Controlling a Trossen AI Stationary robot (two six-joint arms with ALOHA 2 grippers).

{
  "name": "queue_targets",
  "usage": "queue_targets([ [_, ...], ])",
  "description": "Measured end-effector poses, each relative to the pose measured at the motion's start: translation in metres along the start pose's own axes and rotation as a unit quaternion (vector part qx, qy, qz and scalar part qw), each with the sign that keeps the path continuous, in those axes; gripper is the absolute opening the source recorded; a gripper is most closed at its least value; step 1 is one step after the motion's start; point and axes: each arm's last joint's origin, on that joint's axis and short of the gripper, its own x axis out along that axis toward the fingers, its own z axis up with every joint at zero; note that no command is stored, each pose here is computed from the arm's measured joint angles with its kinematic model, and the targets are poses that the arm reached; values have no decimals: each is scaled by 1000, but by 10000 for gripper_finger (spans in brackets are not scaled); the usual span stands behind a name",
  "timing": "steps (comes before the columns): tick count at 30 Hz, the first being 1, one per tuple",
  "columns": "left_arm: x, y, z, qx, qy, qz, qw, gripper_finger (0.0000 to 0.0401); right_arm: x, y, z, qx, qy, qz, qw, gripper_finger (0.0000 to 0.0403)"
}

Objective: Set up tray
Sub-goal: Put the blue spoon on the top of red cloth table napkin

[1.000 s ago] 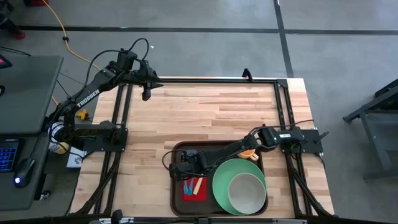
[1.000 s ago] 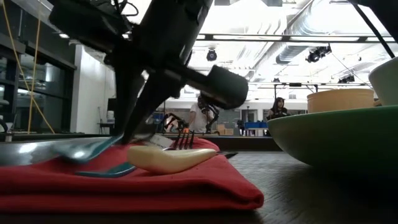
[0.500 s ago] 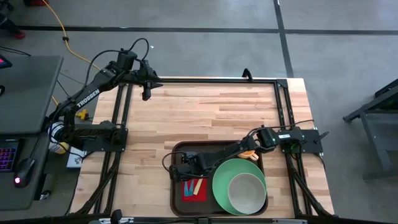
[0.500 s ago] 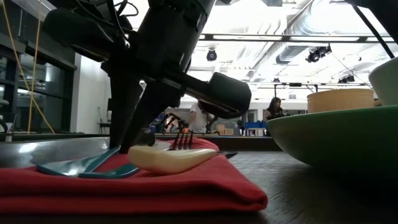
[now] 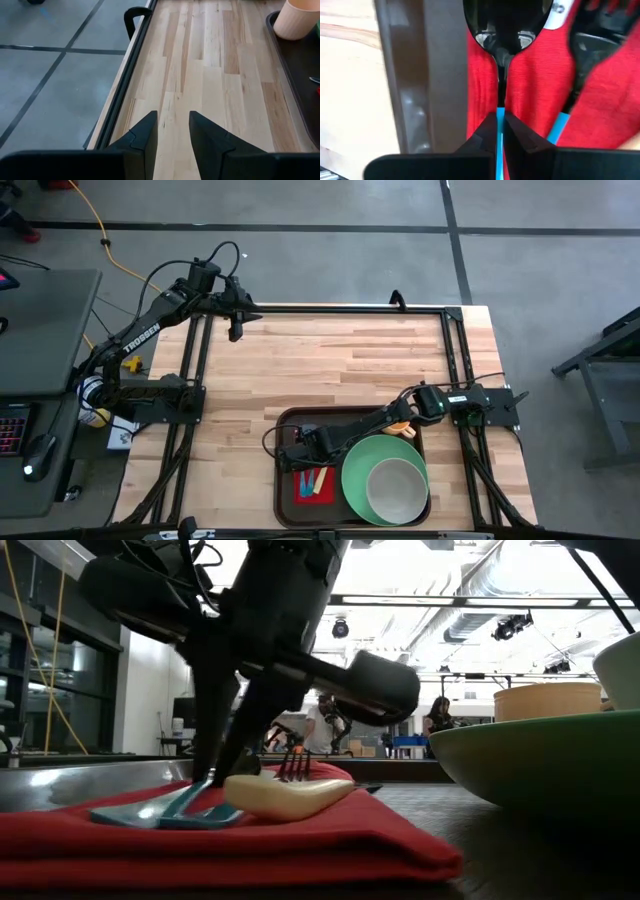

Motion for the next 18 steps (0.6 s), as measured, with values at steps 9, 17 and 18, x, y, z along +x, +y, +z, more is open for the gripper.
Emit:
queue_targets([
  [9, 0, 0, 0, 0, 0, 0, 1000, 140, -20, -4, 1, -5, -3, -31, 1000, 0],
  [17, 0, 0, 0, 0, 0, 0, 1000, 140, -20, -3, 1, -6, -3, -27, 1000, 0],
  [18, 0, 0, 0, 0, 0, 0, 1000, 140, -20, -4, 1, -6, -3, -27, 1000, 0],
])
